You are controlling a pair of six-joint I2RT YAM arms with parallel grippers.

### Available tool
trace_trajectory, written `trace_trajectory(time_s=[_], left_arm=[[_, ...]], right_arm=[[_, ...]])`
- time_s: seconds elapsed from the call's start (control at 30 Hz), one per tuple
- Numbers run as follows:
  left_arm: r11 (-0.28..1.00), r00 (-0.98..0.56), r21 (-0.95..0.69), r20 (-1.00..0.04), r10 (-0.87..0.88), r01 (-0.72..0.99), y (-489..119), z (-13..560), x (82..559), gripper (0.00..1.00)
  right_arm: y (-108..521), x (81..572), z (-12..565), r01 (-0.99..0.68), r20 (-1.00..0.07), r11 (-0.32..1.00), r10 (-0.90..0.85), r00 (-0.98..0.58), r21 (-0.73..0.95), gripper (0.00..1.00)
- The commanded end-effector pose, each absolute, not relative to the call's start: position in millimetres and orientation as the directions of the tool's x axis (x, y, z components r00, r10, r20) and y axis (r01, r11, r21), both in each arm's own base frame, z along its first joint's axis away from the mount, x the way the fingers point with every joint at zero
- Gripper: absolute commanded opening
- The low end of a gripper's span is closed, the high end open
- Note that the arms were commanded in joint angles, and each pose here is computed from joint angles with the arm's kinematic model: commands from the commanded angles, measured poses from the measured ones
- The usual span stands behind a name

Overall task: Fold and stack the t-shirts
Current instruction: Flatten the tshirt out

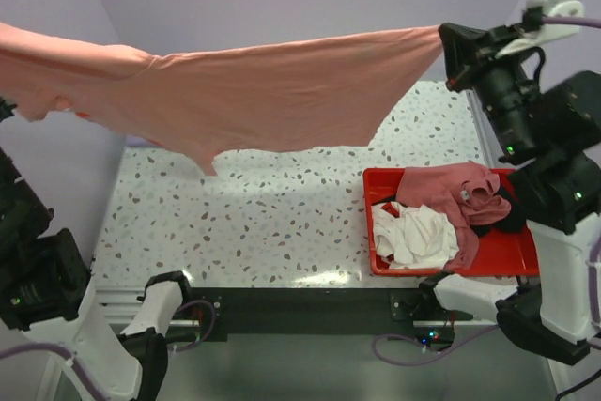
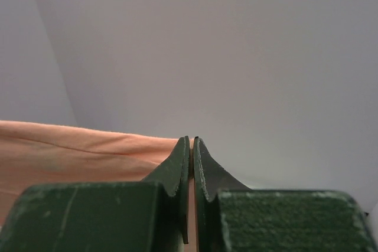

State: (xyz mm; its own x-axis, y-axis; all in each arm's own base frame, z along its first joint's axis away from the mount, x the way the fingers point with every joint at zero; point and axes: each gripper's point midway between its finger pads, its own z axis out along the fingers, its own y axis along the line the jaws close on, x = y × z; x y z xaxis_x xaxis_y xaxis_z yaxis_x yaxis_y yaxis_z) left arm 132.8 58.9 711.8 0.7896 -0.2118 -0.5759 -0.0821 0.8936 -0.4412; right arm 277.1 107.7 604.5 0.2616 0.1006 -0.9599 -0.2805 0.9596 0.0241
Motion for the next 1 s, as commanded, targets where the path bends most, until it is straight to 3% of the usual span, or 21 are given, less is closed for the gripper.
trace_trajectory(time_s=[0.0,0.2,0.4,0.6,0.63,0.7,0.83,0.93,0.97], left_arm=[[0.882,0.844,-0.442,-0.525,-0.109,-0.161,68,730,88,0.00],[0.891,0.872,-0.430,-0.481,-0.089,-0.146,63,742,61,0.00],[0.896,0.822,-0.408,-0.562,-0.093,-0.178,71,725,121,0.00],[0.905,0.667,-0.358,-0.735,-0.121,-0.231,87,664,257,0.00],[0.909,0.626,-0.346,-0.769,-0.134,-0.231,90,640,295,0.00],[0.921,0.582,-0.324,-0.800,-0.145,-0.216,90,612,332,0.00],[0.926,0.443,-0.320,-0.872,-0.207,-0.198,97,510,427,0.00],[0.921,0.281,-0.329,-0.922,-0.266,-0.207,100,417,493,0.00],[0.928,0.231,-0.324,-0.932,-0.279,-0.183,96,394,509,0.00]], right_arm=[[115,238,610,-0.415,-0.958,0.909,0.157,0.240,0.045,0.00],[107,205,619,-0.462,-0.943,0.885,0.199,0.267,0.056,0.00],[117,243,589,-0.412,-0.968,0.909,0.151,0.200,0.056,0.00],[129,317,519,-0.264,-0.994,0.962,0.090,0.068,0.069,0.00],[134,348,474,-0.203,-0.999,0.978,0.043,-0.013,0.045,0.00],[130,361,466,-0.150,-0.999,0.988,0.040,-0.012,0.041,0.00],[147,429,365,-0.071,-0.979,0.996,-0.068,-0.190,-0.056,0.00],[152,471,318,-0.074,-0.960,0.997,-0.045,-0.277,-0.026,0.00],[149,494,276,-0.052,-0.935,0.998,-0.043,-0.353,-0.026,0.00]])
